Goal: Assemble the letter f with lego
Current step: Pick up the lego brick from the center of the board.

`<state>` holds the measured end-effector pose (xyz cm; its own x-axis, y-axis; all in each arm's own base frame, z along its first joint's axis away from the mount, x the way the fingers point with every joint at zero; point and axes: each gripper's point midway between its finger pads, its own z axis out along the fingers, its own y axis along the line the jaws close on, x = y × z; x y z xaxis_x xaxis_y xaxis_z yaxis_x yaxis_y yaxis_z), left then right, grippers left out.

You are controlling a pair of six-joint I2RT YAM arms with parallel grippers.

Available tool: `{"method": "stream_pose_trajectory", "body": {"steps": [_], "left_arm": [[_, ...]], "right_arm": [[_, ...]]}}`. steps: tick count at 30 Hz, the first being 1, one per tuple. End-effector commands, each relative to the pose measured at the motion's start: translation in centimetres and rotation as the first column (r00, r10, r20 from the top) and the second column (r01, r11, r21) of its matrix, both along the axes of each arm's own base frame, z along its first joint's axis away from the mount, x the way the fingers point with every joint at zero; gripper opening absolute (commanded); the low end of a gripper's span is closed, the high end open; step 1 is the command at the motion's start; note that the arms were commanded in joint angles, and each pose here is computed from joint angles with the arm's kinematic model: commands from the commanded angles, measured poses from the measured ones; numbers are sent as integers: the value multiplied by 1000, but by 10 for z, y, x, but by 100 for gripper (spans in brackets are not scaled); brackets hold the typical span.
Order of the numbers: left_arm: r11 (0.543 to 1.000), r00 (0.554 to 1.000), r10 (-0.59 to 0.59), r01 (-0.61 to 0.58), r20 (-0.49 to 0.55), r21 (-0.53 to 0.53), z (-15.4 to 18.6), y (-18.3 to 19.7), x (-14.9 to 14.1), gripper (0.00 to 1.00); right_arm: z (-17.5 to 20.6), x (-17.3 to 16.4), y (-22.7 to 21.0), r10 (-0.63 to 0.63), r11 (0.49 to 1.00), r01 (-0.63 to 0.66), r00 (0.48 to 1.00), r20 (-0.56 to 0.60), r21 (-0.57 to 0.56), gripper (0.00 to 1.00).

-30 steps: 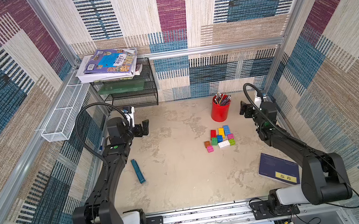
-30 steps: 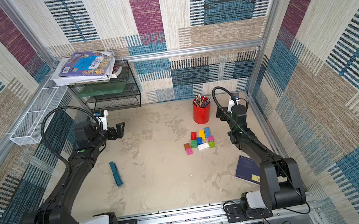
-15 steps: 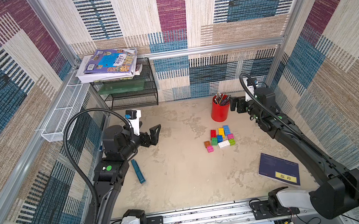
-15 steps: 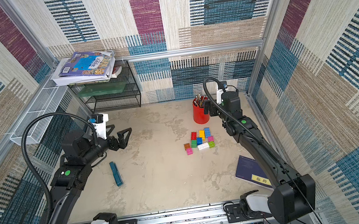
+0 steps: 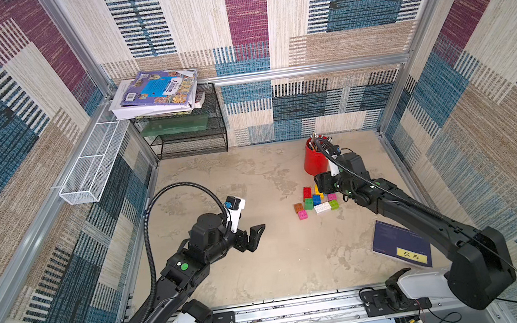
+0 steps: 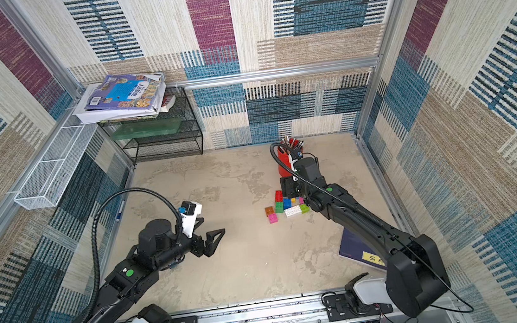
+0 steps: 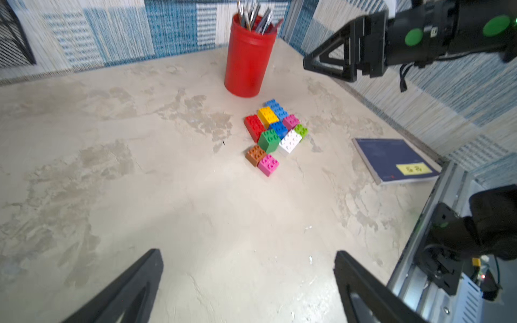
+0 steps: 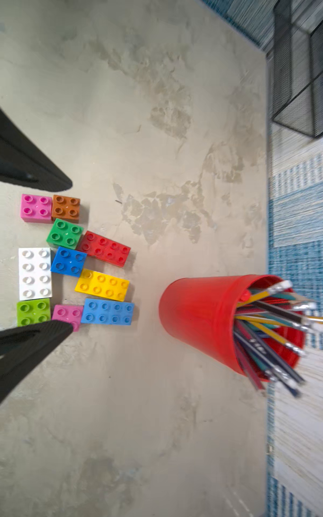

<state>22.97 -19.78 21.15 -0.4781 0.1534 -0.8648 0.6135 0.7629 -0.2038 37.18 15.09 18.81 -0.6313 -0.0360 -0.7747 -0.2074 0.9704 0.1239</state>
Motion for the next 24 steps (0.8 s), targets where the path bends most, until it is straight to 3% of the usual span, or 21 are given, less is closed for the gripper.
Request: {"method": "stream_pose_trajectory", "body": {"steps": [1, 11, 24], "left_arm": [[999, 999, 30, -29, 20, -41, -7, -11, 7, 99], [996, 996, -73, 76, -50, 52, -57, -56, -12, 99], [981, 985, -171, 169, 18, 99, -56, -84, -33, 99]], "right_arm": [[-18, 1, 8, -33, 999, 33, 999, -22, 12, 70], [-66, -14, 37, -38, 999, 40, 991, -126, 14, 68], [-96, -25, 45, -63, 998, 67, 978, -198, 12, 62]]}}
